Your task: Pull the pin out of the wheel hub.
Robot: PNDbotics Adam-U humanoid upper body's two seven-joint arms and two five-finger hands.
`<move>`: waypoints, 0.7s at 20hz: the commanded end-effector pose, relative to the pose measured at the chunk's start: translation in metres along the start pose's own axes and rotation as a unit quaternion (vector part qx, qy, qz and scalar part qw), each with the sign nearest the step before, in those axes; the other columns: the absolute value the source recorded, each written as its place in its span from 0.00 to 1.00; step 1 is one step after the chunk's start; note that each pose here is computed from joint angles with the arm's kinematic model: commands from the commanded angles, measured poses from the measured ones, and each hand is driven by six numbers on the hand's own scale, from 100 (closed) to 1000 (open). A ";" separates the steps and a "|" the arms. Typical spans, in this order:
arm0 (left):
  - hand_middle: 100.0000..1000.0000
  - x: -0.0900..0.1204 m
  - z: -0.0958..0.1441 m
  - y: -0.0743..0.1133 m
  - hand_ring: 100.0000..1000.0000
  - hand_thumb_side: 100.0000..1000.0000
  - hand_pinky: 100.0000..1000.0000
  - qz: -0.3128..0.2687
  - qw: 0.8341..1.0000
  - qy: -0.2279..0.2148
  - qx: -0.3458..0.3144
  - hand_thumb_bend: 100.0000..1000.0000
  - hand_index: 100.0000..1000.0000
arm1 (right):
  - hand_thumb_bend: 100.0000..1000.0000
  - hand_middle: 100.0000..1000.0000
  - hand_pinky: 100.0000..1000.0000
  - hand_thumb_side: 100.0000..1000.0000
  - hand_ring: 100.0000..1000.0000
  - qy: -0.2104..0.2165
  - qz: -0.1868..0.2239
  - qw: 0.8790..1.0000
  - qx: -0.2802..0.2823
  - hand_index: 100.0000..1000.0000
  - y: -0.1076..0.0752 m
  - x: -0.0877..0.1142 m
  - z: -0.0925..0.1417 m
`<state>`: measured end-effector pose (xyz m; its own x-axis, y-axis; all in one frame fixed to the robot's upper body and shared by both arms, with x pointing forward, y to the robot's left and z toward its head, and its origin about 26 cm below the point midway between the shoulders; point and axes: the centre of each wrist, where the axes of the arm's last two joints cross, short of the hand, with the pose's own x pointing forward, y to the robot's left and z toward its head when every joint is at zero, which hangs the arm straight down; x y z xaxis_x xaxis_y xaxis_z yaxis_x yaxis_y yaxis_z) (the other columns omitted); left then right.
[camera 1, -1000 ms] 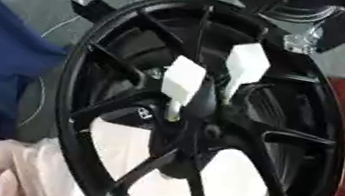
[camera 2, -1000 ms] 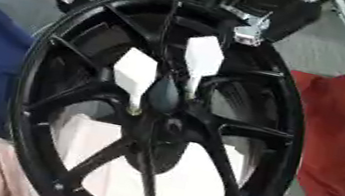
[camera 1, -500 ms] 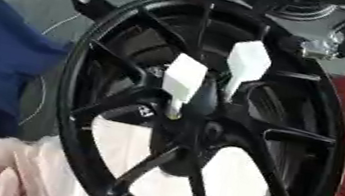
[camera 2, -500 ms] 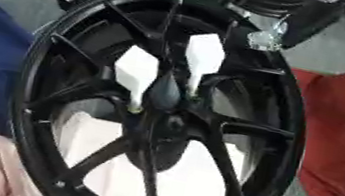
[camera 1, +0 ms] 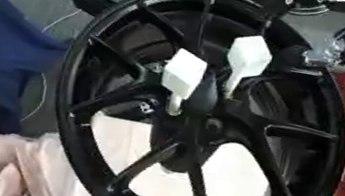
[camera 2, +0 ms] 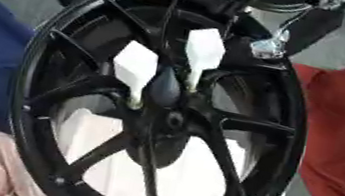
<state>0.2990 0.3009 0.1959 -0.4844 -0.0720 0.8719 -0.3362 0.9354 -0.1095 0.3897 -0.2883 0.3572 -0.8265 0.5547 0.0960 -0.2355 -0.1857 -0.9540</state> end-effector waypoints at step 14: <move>0.49 0.008 -0.004 -0.001 0.60 0.39 0.58 0.003 1.000 -0.015 -0.002 0.65 0.67 | 0.18 0.86 0.87 0.50 0.88 -0.010 0.027 0.999 0.020 0.93 -0.004 0.000 0.001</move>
<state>0.3000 0.2997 0.1985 -0.4921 -0.0690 0.8678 -0.3317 0.9365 -0.1137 0.3929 -0.2847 0.3514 -0.8275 0.5532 0.0956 -0.2408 -0.1958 -0.9506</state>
